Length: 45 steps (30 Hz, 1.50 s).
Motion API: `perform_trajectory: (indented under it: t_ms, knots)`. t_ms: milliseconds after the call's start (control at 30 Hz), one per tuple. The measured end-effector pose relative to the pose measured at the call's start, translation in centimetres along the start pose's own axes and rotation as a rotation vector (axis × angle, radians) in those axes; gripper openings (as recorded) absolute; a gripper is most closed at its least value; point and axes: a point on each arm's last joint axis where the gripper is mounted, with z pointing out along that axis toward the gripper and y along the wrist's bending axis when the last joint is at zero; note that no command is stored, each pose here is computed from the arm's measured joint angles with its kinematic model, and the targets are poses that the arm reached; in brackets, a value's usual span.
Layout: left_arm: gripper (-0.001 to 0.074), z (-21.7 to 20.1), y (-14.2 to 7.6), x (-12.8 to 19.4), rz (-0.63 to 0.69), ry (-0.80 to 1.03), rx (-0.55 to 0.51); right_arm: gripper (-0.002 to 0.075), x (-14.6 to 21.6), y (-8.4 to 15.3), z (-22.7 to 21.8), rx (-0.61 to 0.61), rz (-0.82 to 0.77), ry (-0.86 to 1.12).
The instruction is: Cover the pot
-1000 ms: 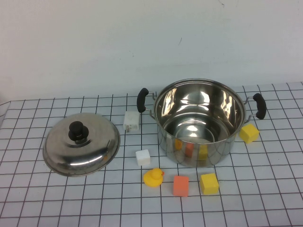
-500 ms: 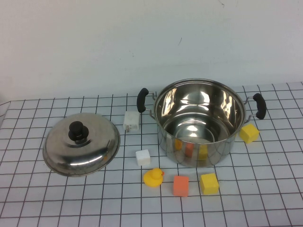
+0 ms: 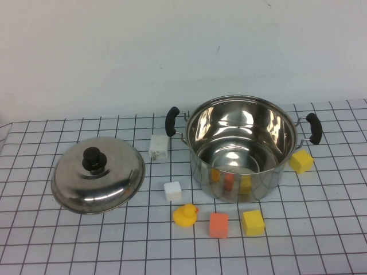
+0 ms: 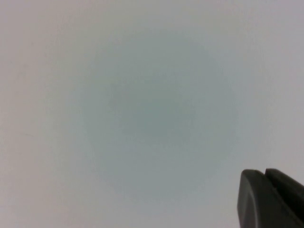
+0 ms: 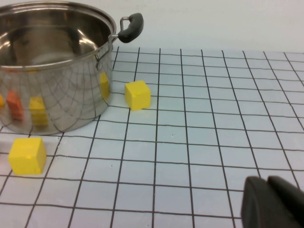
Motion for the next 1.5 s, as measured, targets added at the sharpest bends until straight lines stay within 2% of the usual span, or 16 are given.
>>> perform_trajectory:
  t_ms: [133,300,400,533,767,967,1367,1433,1500]
  knots:
    - [-0.0002,1.7,-1.6,-3.1,0.044,0.117,0.002,0.0009,0.0,0.0,0.0,0.0,0.0,0.0]
    - [-0.0002,5.7,-3.4,-6.7,0.055,0.203,-0.003,0.0009,0.0,0.0,0.0,0.0,0.0,0.0]
    - [-0.0002,8.5,-3.8,-7.3,0.064,0.249,-0.016,0.0009,0.0,0.0,0.0,0.0,0.0,0.0]
    - [-0.0002,12.1,-3.5,-5.9,0.081,0.316,-0.044,0.0009,0.0,0.0,0.0,0.0,0.0,0.0]
    - [-0.0002,17.1,-1.4,0.4,0.115,0.437,-0.104,0.0009,0.0,0.0,0.0,0.0,0.0,0.0]
    - [-0.0002,19.3,0.0,5.4,0.113,0.455,-0.078,0.0009,0.0,0.0,0.0,0.0,0.0,0.0]
    - [-0.0001,16.5,3.3,17.7,0.09,0.606,0.016,0.0009,0.0,0.0,0.0,0.0,0.0,0.0]
    - [0.0017,15.8,3.7,19.7,0.088,0.657,0.039,0.0009,0.0,0.0,0.0,0.0,0.0,0.0]
    - [0.0077,14.9,4.4,21.8,0.09,0.728,0.038,0.0009,0.0,0.0,0.0,0.0,0.0,0.0]
